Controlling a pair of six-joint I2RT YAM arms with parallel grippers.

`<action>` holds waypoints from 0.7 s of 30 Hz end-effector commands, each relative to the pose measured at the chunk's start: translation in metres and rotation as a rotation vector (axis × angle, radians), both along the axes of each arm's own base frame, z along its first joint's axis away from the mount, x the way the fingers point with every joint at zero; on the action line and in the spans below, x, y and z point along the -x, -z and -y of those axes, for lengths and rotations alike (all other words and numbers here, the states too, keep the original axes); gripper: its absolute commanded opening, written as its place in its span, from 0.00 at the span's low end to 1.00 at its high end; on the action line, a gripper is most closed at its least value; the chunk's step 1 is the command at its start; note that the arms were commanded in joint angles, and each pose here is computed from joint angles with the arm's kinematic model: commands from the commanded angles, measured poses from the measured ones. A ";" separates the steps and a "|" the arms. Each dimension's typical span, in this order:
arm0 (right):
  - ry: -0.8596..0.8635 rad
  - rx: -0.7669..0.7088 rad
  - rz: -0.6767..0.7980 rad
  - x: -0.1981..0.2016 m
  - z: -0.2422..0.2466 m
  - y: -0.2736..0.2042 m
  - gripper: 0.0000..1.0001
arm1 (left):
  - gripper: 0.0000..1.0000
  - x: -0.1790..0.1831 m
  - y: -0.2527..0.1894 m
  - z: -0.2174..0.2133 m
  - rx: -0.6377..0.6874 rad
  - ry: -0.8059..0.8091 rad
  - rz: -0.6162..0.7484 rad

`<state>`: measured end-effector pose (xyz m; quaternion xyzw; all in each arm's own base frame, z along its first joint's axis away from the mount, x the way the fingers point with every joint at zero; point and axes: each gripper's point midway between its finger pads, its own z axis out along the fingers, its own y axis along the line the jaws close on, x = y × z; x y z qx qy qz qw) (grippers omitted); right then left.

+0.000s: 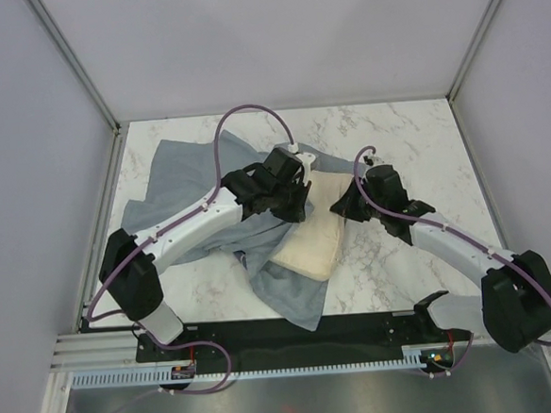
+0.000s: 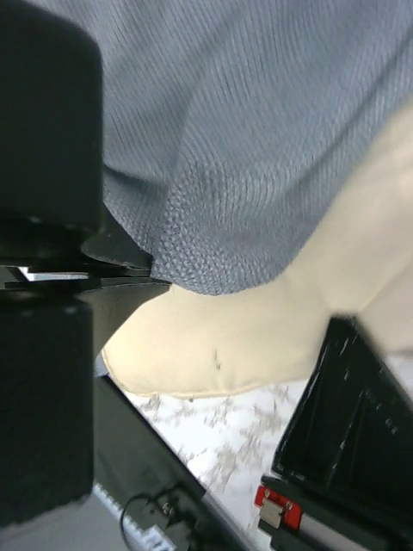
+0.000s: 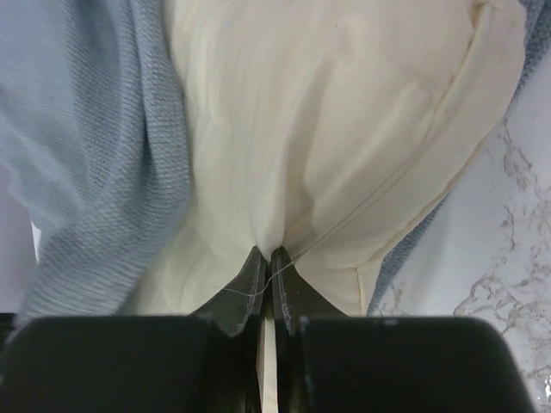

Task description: Put the pillow into the pillowcase

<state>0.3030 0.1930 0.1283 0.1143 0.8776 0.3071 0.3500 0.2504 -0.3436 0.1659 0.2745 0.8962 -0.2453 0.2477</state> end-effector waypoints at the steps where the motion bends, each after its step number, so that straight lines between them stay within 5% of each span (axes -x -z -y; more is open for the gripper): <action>1: -0.117 -0.053 0.015 0.007 -0.020 -0.001 0.07 | 0.02 -0.017 -0.015 -0.046 -0.121 -0.171 0.116; 7: -0.222 -0.084 0.061 0.015 -0.066 -0.019 0.00 | 0.08 -0.024 -0.027 -0.062 -0.176 -0.219 0.162; 9: -0.269 -0.100 0.065 0.017 -0.084 -0.021 0.01 | 0.42 -0.022 -0.026 -0.066 -0.191 -0.221 0.157; 15: -0.232 -0.025 0.063 0.010 -0.074 -0.010 0.35 | 0.82 -0.009 -0.028 -0.063 -0.284 -0.163 0.268; 21: -0.028 -0.003 0.096 0.008 -0.018 -0.022 0.46 | 0.91 -0.010 -0.009 -0.053 -0.418 -0.181 0.329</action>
